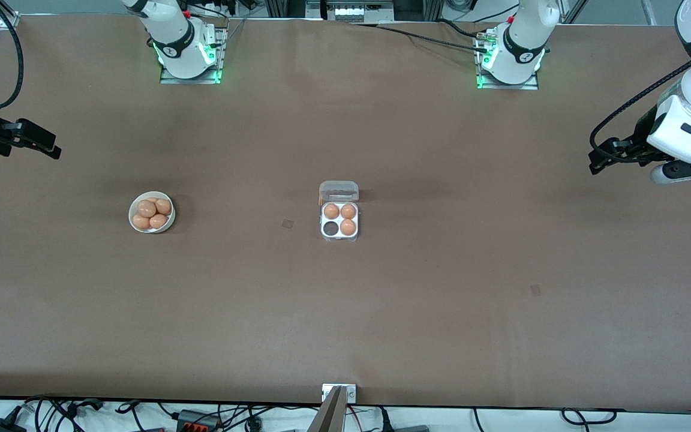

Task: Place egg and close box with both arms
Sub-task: 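Move the right gripper over the white bowl of eggs, then lower the right gripper into the bowl and grasp one brown egg, then carry the egg with the right gripper to the egg box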

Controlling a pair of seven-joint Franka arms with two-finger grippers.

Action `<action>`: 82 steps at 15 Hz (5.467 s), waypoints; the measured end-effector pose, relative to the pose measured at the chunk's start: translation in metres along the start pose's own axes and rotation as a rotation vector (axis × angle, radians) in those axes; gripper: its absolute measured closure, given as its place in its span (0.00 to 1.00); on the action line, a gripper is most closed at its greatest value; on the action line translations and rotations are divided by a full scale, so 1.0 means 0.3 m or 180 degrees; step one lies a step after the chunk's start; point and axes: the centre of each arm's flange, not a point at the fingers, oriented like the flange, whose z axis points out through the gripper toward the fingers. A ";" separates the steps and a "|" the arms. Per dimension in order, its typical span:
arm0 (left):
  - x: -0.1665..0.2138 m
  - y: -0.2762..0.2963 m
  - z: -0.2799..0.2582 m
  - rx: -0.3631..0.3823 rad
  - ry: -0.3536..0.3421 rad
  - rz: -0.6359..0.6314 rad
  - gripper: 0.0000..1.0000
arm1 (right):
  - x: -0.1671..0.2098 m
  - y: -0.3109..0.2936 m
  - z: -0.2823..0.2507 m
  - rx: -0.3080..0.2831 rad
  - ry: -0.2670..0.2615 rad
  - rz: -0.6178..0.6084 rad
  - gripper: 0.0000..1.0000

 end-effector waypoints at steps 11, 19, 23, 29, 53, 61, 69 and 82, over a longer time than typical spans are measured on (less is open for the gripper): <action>0.000 0.000 0.000 0.0000 0.0000 0.0000 0.00 | 0.049 -0.004 0.150 -0.0031 -0.0219 -0.0012 0.00; 0.000 -0.002 0.000 0.0000 -0.0001 -0.0004 0.00 | 0.194 -0.048 0.677 -0.0104 -0.0901 -0.0303 0.00; 0.000 -0.002 0.000 0.0000 -0.0001 -0.0004 0.00 | 0.217 -0.068 0.805 -0.0044 -0.1008 -0.0769 0.00; 0.000 -0.003 0.000 0.0000 -0.0001 -0.0005 0.00 | 0.224 -0.089 0.911 0.0077 -0.0883 -0.1803 0.00; 0.000 -0.003 0.000 0.0000 -0.0002 -0.0005 0.00 | 0.108 -0.097 1.153 0.0197 -0.0557 -0.3928 0.19; 0.000 -0.003 0.001 0.0002 -0.0008 -0.0005 0.00 | 0.101 -0.096 1.158 0.0216 -0.0571 -0.4038 0.35; -0.001 -0.003 0.001 0.0003 -0.0014 -0.0006 0.00 | 0.105 -0.110 1.145 0.0206 -0.0560 -0.4076 0.53; -0.001 -0.004 0.002 0.0003 -0.0015 -0.0006 0.00 | 0.252 -0.470 0.844 0.0761 0.0266 -0.2712 0.53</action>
